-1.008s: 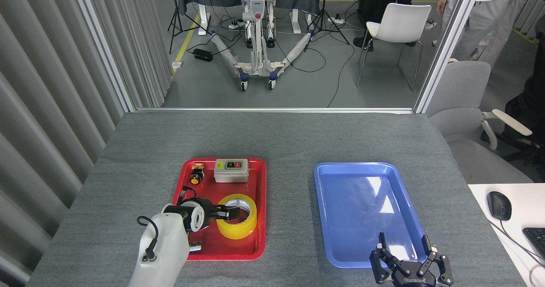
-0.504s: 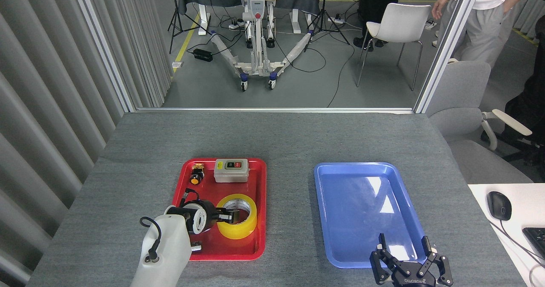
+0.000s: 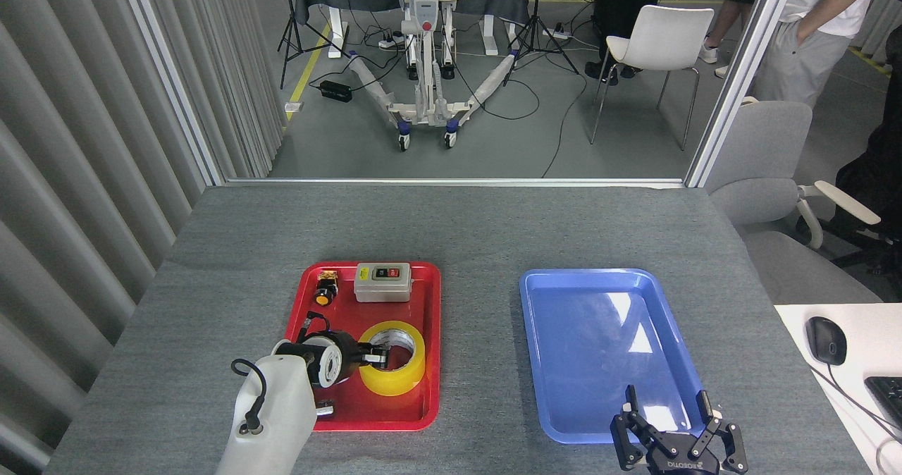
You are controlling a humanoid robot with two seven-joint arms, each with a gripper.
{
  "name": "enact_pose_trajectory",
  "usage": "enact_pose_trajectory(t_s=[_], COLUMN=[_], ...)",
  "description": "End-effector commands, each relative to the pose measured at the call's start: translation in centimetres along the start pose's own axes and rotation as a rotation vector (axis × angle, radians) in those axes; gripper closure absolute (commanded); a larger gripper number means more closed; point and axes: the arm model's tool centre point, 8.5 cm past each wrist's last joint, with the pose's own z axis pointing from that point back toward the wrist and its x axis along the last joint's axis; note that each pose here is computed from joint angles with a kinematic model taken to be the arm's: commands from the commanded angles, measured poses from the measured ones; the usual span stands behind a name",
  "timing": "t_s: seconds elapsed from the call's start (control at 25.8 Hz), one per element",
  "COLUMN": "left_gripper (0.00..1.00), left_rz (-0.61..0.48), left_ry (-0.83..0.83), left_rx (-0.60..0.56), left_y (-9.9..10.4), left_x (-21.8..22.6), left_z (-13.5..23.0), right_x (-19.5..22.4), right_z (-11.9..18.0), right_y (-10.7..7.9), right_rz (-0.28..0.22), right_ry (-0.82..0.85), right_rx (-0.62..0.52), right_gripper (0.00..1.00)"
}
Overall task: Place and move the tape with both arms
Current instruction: 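Lower the left gripper into the tape roll's hole and grip it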
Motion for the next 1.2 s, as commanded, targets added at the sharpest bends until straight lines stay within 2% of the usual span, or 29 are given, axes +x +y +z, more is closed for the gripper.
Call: enact_pose_trajectory(t_s=[0.0, 0.12, 0.47, 0.89, 1.05, 1.16], left_gripper=[0.56, 0.64, 0.65, 0.65, 0.72, 0.72], left_rz=[-0.012, -0.012, -0.020, 0.018, 0.047, 0.056], left_ry=[-0.010, -0.012, -0.027, -0.031, -0.030, -0.038], left_rx=[-0.002, -0.003, 0.003, 0.034, 0.073, 0.079], left_y=[0.0, -0.1, 0.1, 0.5, 0.9, 0.7], left_x=[-0.1, -0.1, -0.1, -0.8, -1.6, -1.7], left_z=[0.1, 0.0, 0.1, 0.6, 1.4, 1.5], right_x=[0.0, 0.1, -0.3, -0.3, -0.2, -0.2], right_z=[0.0, 0.0, 0.1, 0.2, 0.1, 0.1], right_y=[0.0, 0.0, 0.9, 1.0, 1.0, 1.0], right_rz=[0.002, 0.003, 0.005, 0.006, 0.007, 0.008], right_ry=[0.000, -0.001, 0.028, 0.030, 0.028, 0.026], right_rx=[0.001, 0.003, 0.029, 0.031, 0.029, 0.027], right_gripper=[0.00, 0.00, 0.00, 0.00, 0.00, 0.00])
